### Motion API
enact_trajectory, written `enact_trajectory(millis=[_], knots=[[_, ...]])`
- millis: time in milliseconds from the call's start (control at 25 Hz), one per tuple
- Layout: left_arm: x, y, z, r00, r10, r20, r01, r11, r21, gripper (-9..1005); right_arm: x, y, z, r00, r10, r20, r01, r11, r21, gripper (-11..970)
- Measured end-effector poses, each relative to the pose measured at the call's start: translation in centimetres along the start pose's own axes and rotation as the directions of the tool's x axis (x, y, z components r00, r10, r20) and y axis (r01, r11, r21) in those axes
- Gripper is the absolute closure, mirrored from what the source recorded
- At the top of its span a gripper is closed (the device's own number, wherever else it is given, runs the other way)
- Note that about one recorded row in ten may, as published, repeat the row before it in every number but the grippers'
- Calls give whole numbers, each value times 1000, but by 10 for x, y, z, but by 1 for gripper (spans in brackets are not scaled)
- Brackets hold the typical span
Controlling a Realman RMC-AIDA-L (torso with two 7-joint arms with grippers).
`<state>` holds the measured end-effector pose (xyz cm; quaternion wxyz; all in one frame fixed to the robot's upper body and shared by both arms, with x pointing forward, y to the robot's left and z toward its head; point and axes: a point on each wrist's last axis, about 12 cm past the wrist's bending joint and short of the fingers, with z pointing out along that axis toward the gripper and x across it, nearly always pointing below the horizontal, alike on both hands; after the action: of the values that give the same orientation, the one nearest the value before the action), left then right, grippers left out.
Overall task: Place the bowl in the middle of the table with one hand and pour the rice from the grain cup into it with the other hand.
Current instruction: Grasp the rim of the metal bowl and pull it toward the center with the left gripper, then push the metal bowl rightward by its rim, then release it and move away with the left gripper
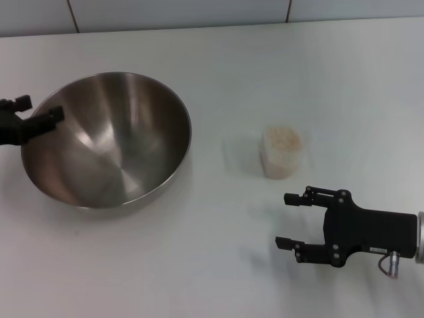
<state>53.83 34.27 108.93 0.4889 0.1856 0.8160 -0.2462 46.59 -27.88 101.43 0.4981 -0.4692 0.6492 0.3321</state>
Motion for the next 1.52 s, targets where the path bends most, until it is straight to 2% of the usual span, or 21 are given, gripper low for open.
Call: enact_trajectory(millis=[160,400,720,960,1160,1520], knots=[[-1,-2,11,997,27,-73,-28,1000,-9,219,0,0,0,1000,1,-1,-1,1000,0,216],[-8,-12,21,990,96,-106,-94,995,28,270,2,2,-3,1000,7,-4,-7,1000,5,221],[-17,-11,30,972,117,-204,-115,993,21,337,3,3,-3,1000,9,-4,-9,1000,7,229],[-26,-13,32,973,116,-202,-114,993,25,565,2,2,-2,1000,5,-3,-5,1000,5,235],[-34,-18,36,972,105,-209,-98,994,43,797,1,1,-1,1000,2,-2,-2,1000,3,240],[-56,-23,53,971,37,-237,-19,997,79,948,0,0,-1,1000,0,-2,0,1000,2,249]])
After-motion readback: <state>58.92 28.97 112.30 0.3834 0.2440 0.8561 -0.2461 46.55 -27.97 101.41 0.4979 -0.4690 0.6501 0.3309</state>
